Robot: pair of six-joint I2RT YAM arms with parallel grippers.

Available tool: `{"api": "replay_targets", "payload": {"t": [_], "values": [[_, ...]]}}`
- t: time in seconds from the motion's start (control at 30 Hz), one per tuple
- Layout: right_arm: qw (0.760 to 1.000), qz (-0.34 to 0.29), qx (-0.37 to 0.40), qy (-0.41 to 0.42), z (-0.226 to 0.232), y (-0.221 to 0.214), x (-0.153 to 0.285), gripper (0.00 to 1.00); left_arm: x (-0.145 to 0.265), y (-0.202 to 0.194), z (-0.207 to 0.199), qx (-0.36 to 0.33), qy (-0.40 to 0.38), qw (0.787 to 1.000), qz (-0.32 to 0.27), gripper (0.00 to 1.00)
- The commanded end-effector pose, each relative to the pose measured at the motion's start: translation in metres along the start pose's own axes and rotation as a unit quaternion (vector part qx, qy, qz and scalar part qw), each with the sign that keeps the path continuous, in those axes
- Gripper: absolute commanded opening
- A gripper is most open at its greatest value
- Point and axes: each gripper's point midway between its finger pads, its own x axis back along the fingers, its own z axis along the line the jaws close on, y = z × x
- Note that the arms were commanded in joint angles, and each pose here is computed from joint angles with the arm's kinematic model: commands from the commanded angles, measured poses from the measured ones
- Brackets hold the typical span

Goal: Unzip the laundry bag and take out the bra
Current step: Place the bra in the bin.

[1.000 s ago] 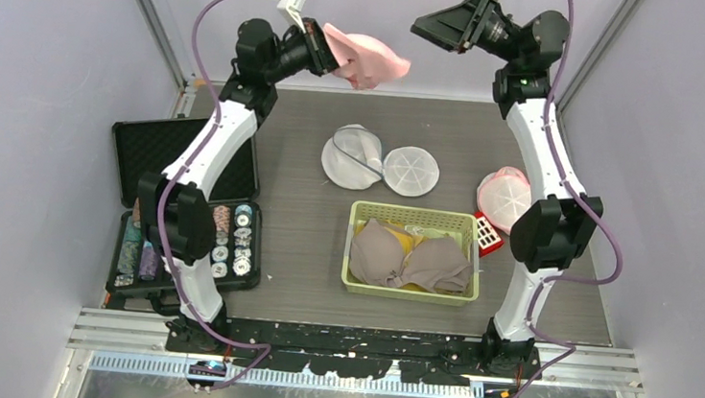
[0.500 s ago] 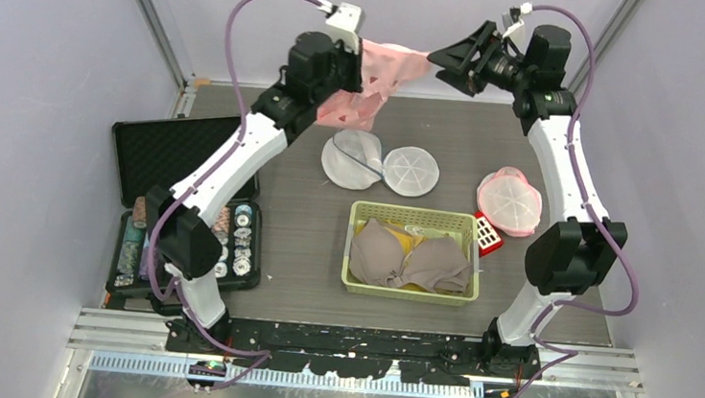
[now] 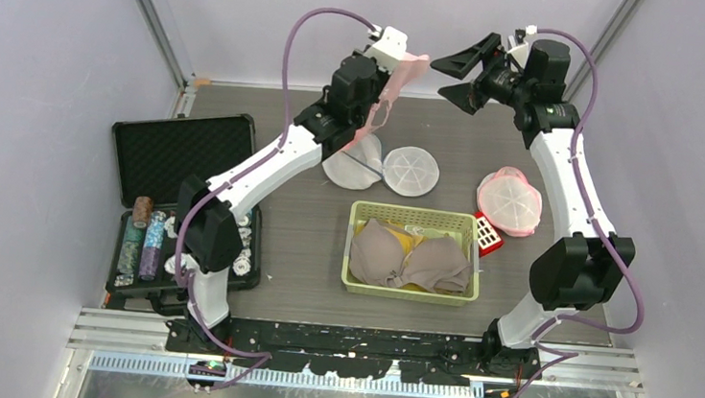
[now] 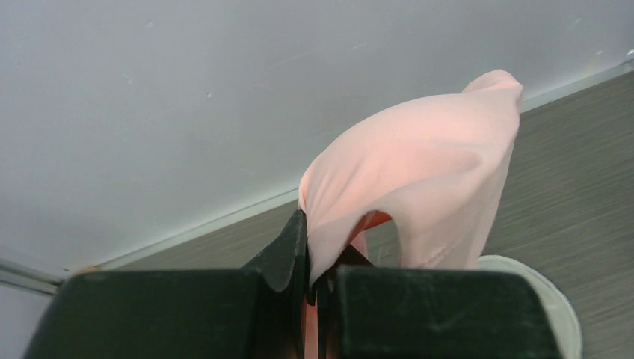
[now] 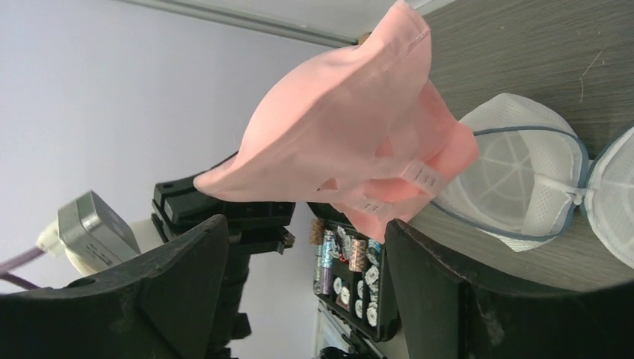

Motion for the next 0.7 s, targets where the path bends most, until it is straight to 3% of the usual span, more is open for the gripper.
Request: {"api": "replay_targets", "payload": {"t": [0.0,0.23,0.33,0.47,0.67], "values": [[1.0,-0.018,-0.018,0.014,0.022,0.007,-0.002,0.81,0.004,0.044,-0.002,-0.016,0.036,0.996,-0.084,0.0],[0.999,-0.018,-0.042,0.019,0.027,0.015,-0.019,0.78,0.009,0.055,-0.043,-0.055,0.017,0.99,-0.13,0.0],[0.999,-0.018,-0.045,0.021,0.031,0.018,-0.02,0.67,0.015,0.058,-0.06,-0.08,0.004,0.985,-0.151,0.0],[0.999,-0.018,-0.042,0.002,0.026,0.017,-0.017,0.43,0.022,0.057,-0.071,-0.103,-0.002,0.981,-0.165,0.0],[0.999,-0.022,-0.036,-0.004,0.029,0.017,-0.012,0.3,0.017,0.045,-0.072,-0.134,0.008,0.979,-0.153,0.0]]}}
